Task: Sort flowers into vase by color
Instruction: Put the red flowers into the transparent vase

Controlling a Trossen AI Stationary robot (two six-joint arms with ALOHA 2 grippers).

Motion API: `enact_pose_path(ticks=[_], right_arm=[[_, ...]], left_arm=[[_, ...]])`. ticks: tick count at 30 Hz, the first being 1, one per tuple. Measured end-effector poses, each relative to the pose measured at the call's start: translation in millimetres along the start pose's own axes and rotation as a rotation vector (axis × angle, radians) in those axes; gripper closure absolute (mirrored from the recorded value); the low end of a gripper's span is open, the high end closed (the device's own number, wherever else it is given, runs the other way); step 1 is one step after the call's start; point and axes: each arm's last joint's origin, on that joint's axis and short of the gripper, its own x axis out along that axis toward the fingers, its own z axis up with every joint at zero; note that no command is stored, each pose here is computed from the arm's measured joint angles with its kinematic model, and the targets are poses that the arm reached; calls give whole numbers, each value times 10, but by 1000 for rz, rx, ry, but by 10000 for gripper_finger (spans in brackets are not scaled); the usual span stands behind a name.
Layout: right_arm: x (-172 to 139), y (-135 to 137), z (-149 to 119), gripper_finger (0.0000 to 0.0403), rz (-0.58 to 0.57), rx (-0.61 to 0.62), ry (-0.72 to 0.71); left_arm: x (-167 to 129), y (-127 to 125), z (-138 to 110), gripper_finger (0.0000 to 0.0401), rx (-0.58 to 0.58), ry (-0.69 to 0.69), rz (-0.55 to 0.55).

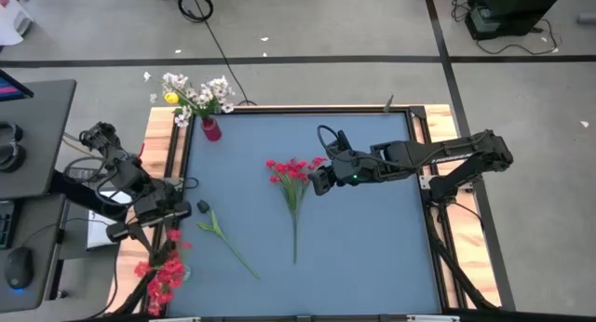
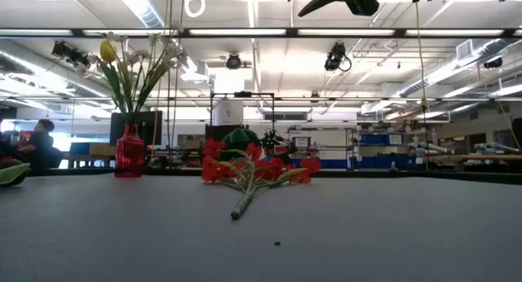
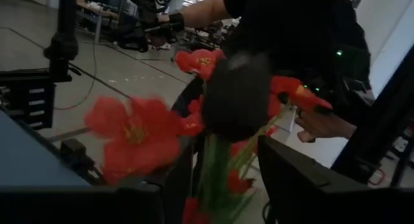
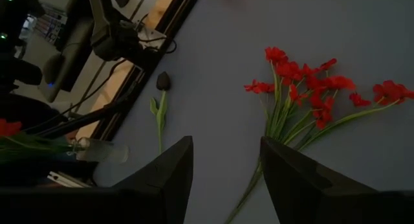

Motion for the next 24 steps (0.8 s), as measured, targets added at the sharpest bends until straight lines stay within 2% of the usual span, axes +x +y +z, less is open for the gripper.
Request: enact_pose_path(ticks=[7,11,16,20,24], right_arm=[[-9,13,-26,215,4,-1,5],[-4,30,-25,215,28,53,10],[283,38,-157,215,61,124,72],[651,7,-327,215,-12,149,151],[975,-65,-482,215,-97,183,200]], left_arm=[[-4,-13,0,214,-23,9,-37],[-39,-30,9,214,-19,-9,-42],[-119,-61,32,213,-6,-59,-25],[-181,-57,57,213,2,-129,76],[-224,-12,83,213,-21,-219,275]])
